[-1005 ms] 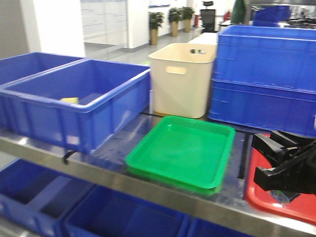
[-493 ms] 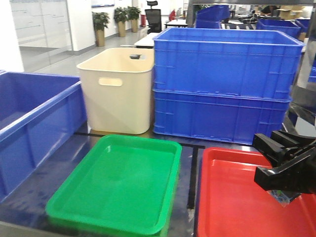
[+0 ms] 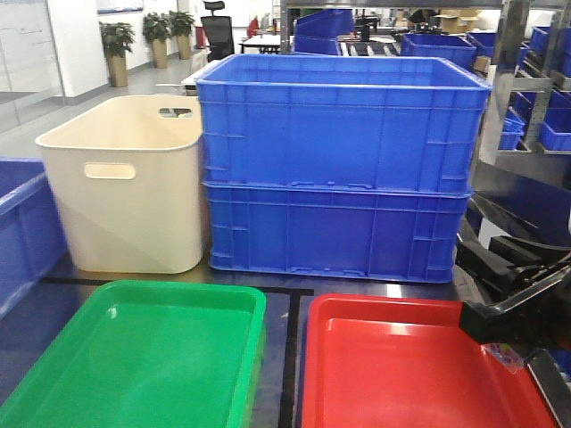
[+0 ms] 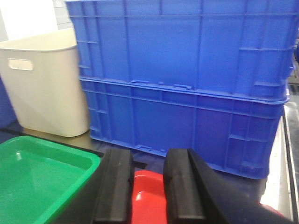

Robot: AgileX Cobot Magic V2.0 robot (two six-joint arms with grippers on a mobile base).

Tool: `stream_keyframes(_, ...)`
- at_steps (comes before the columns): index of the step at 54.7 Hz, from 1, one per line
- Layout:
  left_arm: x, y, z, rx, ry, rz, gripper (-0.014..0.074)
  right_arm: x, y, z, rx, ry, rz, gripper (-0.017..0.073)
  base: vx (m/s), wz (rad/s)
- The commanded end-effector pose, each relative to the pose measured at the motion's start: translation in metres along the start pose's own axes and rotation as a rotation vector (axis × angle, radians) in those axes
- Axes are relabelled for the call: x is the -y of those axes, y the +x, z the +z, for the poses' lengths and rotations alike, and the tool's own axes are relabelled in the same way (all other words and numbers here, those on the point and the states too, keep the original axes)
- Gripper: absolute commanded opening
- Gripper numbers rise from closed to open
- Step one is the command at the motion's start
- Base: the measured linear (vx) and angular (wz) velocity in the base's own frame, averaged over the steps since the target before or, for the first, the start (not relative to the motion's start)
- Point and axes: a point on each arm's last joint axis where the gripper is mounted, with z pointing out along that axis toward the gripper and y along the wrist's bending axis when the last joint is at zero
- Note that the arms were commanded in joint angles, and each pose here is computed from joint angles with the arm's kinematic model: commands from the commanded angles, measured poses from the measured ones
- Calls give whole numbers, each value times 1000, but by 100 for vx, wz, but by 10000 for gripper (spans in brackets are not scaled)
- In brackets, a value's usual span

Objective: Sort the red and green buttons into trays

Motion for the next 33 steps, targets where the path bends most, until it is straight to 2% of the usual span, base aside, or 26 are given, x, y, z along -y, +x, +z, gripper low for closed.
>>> stream_keyframes(1,2,-23,-2,139,11,-15,-6,-2,-25,-7,149,-11,-7,-9,14,-19)
stream_keyframes(33,2,-23,-2,139,11,-15,-6,-2,-25,-7,149,-11,-7,-9,9,-14)
